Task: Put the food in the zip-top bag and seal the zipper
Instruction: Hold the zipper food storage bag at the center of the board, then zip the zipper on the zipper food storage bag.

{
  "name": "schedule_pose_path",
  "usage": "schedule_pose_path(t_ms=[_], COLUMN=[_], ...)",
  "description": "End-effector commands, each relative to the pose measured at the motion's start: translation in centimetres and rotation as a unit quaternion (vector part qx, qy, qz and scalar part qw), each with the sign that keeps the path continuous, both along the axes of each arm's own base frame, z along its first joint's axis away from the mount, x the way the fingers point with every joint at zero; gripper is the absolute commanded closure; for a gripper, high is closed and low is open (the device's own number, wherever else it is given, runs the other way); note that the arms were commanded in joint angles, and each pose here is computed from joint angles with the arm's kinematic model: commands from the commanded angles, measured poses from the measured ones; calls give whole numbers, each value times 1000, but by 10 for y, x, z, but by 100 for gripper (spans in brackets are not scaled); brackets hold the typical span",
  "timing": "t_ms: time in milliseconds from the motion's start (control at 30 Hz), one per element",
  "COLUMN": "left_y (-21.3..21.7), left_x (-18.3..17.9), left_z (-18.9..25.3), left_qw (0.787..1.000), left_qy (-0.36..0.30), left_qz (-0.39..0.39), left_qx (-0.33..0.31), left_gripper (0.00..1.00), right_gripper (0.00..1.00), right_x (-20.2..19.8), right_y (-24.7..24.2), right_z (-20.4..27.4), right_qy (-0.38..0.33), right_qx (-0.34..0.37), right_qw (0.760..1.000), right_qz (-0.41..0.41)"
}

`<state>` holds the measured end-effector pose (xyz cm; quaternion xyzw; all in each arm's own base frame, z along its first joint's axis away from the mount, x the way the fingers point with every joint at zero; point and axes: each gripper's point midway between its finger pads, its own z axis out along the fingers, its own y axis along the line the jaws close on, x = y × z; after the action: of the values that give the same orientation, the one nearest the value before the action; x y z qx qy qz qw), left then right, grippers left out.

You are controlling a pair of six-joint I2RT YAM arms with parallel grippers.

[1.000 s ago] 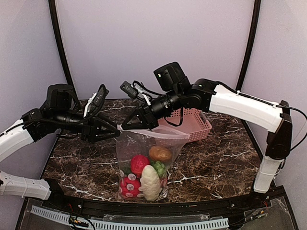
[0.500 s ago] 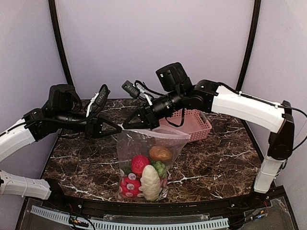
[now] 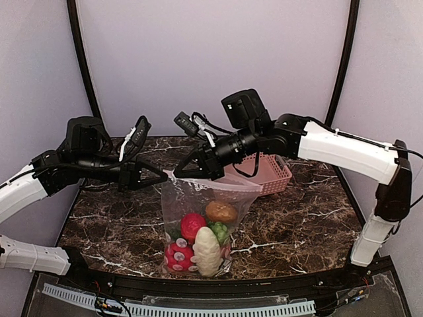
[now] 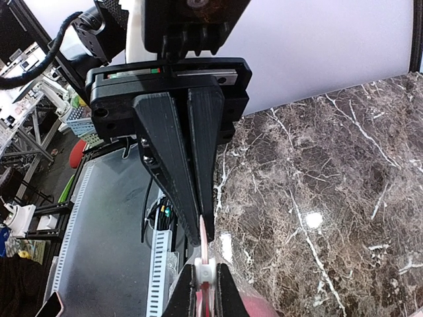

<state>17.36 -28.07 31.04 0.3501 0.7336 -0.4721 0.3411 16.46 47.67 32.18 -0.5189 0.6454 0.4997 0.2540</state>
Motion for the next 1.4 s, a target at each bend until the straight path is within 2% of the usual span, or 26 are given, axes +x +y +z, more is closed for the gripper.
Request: schedule_pose_path(t_ms=[0,1000,1367], left_y=[9,37,43], left_x=[5,37,42], left_z=[6,-16,-22], left_qw=[999,985,980], left_qy=[-20,-4,4], left_qz=[30,171,198], left_qx=[-2,29,32], left_gripper=[99,99,99], right_gripper=[100,100,100], right_x=[4,17,20], right_y=[-17,-40,-53], right_z=[6,-13,-18], right_qy=[0,-2,-3], right_qx=[-5,-27,-31], right_qw=[1000,995,991], right_qz=[-21,-101,-127])
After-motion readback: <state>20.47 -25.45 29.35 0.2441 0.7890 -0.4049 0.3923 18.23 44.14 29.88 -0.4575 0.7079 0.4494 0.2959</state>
